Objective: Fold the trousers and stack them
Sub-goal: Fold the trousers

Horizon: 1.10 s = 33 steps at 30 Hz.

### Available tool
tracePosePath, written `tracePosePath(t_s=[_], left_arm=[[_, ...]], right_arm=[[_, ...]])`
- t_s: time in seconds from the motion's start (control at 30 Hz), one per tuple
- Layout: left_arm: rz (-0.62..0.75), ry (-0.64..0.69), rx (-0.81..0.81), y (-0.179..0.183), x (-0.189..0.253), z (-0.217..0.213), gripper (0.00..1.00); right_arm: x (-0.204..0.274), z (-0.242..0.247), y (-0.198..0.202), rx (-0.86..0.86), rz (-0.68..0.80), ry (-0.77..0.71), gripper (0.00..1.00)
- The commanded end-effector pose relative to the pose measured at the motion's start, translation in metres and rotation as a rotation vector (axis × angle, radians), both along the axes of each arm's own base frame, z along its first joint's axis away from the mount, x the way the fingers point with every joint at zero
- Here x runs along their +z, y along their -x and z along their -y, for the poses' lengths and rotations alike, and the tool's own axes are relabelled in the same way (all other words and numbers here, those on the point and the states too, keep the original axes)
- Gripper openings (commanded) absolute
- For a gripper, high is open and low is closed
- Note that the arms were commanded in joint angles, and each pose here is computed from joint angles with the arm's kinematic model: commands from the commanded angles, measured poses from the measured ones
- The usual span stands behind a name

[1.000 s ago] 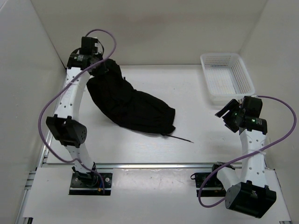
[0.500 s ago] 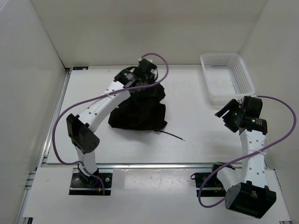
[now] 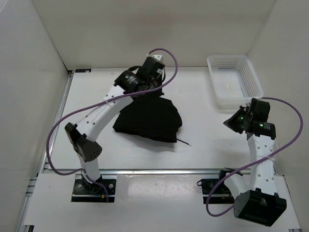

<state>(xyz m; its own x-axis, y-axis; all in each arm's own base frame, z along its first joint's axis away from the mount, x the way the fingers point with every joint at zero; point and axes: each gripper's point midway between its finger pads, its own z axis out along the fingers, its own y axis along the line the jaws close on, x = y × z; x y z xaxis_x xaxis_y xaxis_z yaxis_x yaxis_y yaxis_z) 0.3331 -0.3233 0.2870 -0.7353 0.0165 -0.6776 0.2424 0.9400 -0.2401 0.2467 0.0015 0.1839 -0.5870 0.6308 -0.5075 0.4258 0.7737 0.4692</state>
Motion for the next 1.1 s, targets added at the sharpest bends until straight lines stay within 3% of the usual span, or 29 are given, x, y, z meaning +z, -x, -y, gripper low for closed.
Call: tracePosePath(t_s=[0.0,0.07,0.17,0.2,0.27,0.3,0.43,0.57,0.63,0.67,0.87,0.97,1.07], left_arm=[[0.041,-0.008,0.042,0.005,0.018,-0.032,0.10],[-0.003,-0.020,0.061,0.011,0.006,-0.048,0.10],[-0.032,-0.028,0.110,0.010,-0.020,-0.076,0.10],[-0.107,-0.048,0.130,0.012,-0.052,-0.094,0.10],[-0.125,-0.008,0.142,0.013,-0.063,-0.105,0.10],[-0.173,-0.041,0.176,0.016,-0.090,-0.122,0.10],[-0.240,-0.055,0.241,0.007,-0.135,-0.150,0.10],[-0.329,-0.081,0.256,0.000,-0.184,-0.157,0.10],[-0.361,-0.090,0.263,-0.001,-0.202,-0.159,0.10],[-0.379,-0.101,0.264,0.001,-0.212,-0.160,0.10],[-0.486,-0.157,0.263,0.029,-0.251,-0.171,0.10],[-0.472,-0.125,0.249,0.037,-0.240,-0.170,0.10],[-0.417,-0.059,0.215,0.042,-0.203,-0.165,0.10]], right_arm=[[0.004,-0.032,-0.008,0.169,0.019,-0.045,0.07],[0.010,-0.061,-0.012,0.287,0.039,-0.036,0.00],[0.009,-0.112,-0.018,0.429,0.031,-0.047,0.01],[0.005,-0.125,-0.024,0.469,0.000,-0.036,0.01],[-0.006,-0.162,-0.023,0.560,-0.053,0.004,0.04],[0.003,-0.174,-0.029,0.584,-0.030,0.026,0.04],[0.002,-0.238,-0.027,0.731,-0.026,0.075,0.14],[-0.033,-0.289,-0.029,0.831,-0.101,0.157,0.42],[-0.057,-0.306,-0.032,0.853,-0.146,0.200,0.45],[-0.066,-0.309,-0.037,0.847,-0.155,0.213,0.51],[-0.128,-0.301,-0.063,0.779,-0.266,0.296,0.52],[-0.126,-0.300,-0.070,0.784,-0.255,0.303,0.51],[-0.089,-0.292,-0.073,0.778,-0.184,0.296,0.51]])
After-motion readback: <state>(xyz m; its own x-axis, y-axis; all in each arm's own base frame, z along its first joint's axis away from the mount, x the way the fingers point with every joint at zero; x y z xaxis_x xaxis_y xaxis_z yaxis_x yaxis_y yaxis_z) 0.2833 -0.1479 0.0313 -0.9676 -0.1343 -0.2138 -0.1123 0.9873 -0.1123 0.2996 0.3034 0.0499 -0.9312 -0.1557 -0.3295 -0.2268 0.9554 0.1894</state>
